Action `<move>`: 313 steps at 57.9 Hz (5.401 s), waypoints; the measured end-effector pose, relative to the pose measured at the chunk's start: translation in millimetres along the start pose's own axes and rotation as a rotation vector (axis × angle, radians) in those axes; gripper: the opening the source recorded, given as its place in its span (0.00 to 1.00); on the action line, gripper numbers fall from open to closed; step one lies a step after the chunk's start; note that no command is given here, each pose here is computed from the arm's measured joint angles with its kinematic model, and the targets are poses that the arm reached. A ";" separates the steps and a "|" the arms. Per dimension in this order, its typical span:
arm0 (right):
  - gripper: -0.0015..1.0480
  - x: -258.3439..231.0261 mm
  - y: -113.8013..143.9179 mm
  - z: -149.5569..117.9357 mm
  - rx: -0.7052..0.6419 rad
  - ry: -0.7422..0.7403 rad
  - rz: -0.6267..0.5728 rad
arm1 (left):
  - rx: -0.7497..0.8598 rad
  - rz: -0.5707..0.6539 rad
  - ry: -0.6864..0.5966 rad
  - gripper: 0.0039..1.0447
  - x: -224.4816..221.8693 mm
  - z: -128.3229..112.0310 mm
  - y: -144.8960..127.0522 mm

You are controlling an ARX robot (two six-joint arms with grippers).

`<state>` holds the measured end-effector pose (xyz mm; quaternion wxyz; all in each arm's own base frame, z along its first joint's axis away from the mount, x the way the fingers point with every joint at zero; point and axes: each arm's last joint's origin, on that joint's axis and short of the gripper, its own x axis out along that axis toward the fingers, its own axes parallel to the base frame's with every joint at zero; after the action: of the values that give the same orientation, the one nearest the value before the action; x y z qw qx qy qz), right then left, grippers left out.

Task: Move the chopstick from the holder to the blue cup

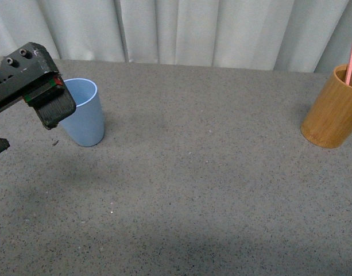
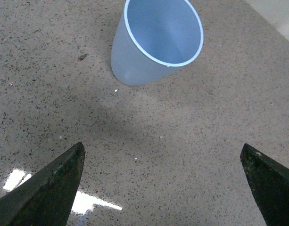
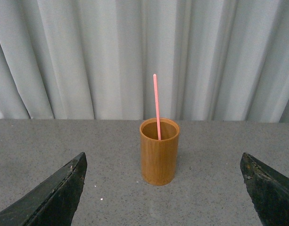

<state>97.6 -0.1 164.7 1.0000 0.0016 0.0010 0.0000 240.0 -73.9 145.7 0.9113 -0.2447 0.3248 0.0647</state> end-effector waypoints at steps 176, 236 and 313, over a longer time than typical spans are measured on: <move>0.91 0.0 0.0 0.0 0.000 0.000 0.000 | -0.258 0.284 0.022 0.94 98.3 27.3 0.3; 0.91 0.0 0.0 0.0 0.000 0.000 0.000 | 0.073 0.032 0.067 0.03 81.4 23.3 -46.5; 0.91 0.0 0.0 0.0 0.000 0.000 0.000 | 0.478 -0.136 0.272 0.03 67.3 -61.8 -126.6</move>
<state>97.6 -0.1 164.7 1.0000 0.0016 0.0010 0.0000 293.0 -217.1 113.5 0.8934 -0.0505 0.4331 -0.1083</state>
